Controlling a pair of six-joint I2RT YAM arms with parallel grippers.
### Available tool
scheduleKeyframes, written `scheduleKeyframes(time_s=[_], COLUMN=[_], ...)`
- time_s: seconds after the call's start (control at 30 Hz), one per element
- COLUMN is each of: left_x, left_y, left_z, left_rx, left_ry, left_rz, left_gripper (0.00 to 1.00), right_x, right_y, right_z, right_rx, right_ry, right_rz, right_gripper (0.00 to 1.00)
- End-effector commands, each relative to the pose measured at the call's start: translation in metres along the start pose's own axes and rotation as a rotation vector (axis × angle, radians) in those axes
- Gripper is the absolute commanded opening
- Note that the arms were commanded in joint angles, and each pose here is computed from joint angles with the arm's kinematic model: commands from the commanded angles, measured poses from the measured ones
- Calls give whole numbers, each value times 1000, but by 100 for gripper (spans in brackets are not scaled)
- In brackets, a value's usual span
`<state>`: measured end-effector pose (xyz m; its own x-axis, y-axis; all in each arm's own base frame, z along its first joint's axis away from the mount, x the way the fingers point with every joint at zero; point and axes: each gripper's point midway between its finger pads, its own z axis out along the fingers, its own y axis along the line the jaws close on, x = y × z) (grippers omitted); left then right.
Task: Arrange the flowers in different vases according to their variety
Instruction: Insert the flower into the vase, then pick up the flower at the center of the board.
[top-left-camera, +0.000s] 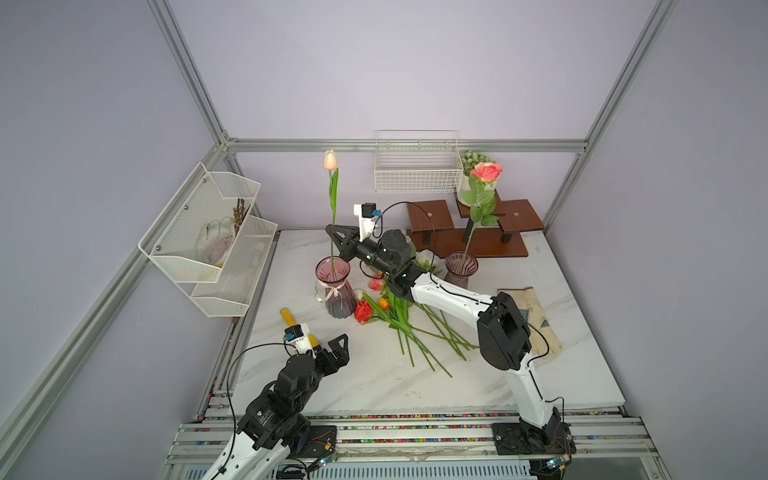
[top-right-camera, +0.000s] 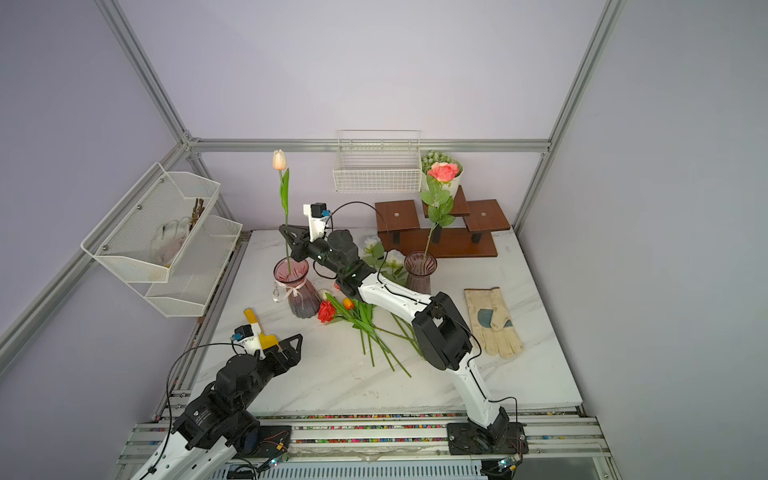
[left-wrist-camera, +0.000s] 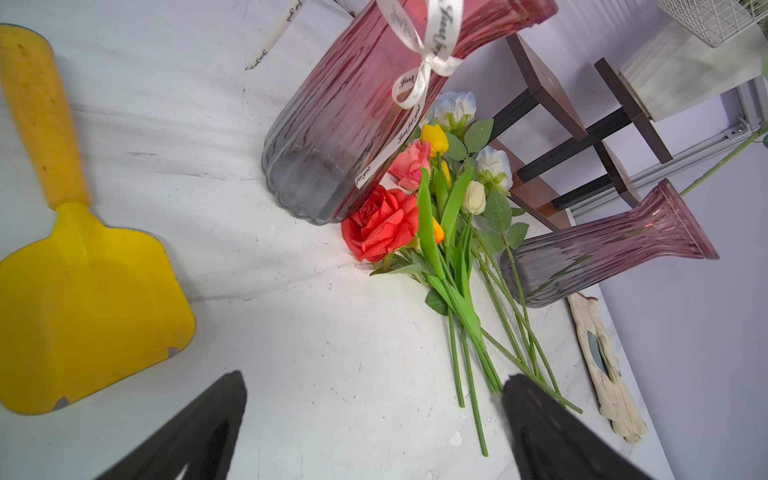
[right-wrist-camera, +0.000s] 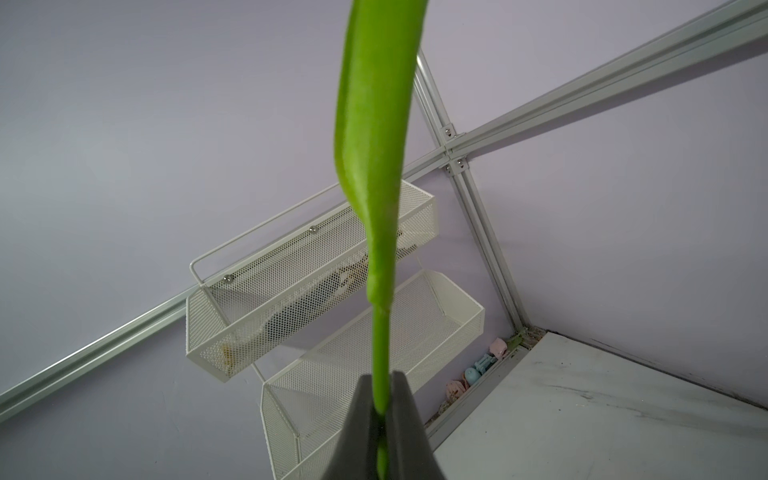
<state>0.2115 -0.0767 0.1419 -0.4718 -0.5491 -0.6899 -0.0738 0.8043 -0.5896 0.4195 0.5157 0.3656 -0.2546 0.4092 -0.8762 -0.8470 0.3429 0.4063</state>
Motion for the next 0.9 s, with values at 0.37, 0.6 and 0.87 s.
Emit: scheduleKeyframes(time_s=[0.37, 0.6, 0.87], left_x=[-20, -11, 10], left_y=[-18, -45, -66], left_z=[-12, 5, 40], left_rx=[25, 78, 87], left_ry=[-17, 87, 235], left_rz=[25, 81, 106], left_gripper=[100, 100, 96], right_x=[4, -19, 21], right_y=[31, 32, -5], right_z=[-56, -115, -217], right_rx=[10, 185, 448], right_ry=[5, 120, 390], right_rz=[-125, -142, -114], right_gripper=[64, 76, 73])
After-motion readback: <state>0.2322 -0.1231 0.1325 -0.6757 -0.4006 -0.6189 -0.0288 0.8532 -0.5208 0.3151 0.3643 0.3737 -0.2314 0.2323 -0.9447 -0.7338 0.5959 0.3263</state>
